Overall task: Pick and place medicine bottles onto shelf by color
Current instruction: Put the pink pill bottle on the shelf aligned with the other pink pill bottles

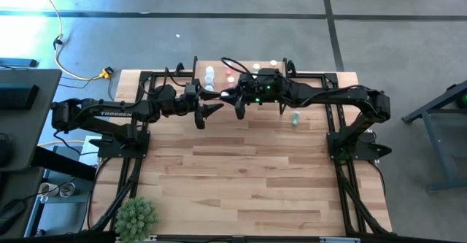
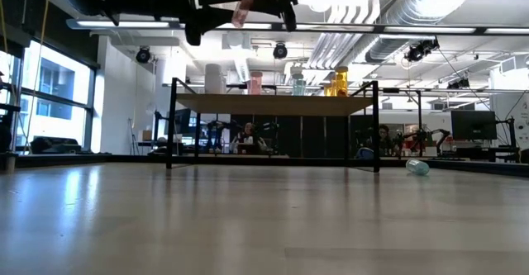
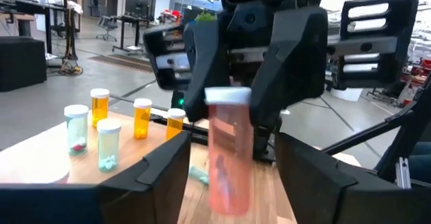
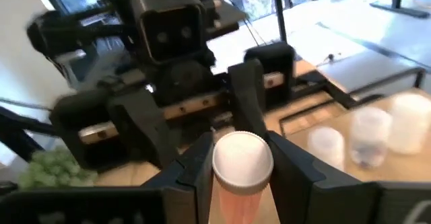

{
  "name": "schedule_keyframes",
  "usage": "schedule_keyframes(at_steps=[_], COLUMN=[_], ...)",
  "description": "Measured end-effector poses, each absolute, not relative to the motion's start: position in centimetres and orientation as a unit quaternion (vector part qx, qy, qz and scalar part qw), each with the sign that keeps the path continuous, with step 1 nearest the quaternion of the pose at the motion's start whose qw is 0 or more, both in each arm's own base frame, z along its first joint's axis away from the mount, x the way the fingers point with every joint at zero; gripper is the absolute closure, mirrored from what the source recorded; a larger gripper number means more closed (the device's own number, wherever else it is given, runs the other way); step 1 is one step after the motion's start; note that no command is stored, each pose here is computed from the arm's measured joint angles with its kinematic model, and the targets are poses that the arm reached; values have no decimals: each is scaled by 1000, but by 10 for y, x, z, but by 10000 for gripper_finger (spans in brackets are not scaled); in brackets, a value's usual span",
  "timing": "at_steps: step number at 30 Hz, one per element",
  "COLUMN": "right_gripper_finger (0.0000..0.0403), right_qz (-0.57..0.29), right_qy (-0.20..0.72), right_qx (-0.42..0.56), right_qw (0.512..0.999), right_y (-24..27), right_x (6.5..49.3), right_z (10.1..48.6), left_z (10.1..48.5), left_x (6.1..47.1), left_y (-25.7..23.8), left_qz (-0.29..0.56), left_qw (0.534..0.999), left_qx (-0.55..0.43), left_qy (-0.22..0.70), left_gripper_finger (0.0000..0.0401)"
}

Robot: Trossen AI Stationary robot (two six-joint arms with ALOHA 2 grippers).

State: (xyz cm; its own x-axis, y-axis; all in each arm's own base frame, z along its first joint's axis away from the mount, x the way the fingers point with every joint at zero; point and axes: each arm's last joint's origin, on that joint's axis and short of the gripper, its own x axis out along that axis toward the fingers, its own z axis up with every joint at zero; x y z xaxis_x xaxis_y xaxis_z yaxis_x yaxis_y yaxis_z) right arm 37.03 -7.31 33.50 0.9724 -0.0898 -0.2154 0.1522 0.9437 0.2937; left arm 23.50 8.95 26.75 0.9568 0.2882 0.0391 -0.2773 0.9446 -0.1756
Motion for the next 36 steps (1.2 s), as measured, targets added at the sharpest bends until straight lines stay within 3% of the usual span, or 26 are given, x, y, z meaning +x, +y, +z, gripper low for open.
schedule_keyframes(at_steps=[17, 30, 36], right_gripper_finger=[301, 301, 301], right_qz=[-124, -128, -203], right_qy=[102, 153, 178], right_qx=[52, 34, 49], right_qw=[986, 979, 962], right_y=[-105, -121, -114], right_x=[322, 338, 354], right_z=[370, 342, 322], left_z=[285, 307, 316], left_x=[219, 199, 188], left_y=[89, 84, 82], left_qz=[203, 249, 286], left_qw=[975, 960, 948], left_qx=[-62, -51, -22], left_qy=[-66, -120, -139], left_gripper_finger=[189, 189, 190])
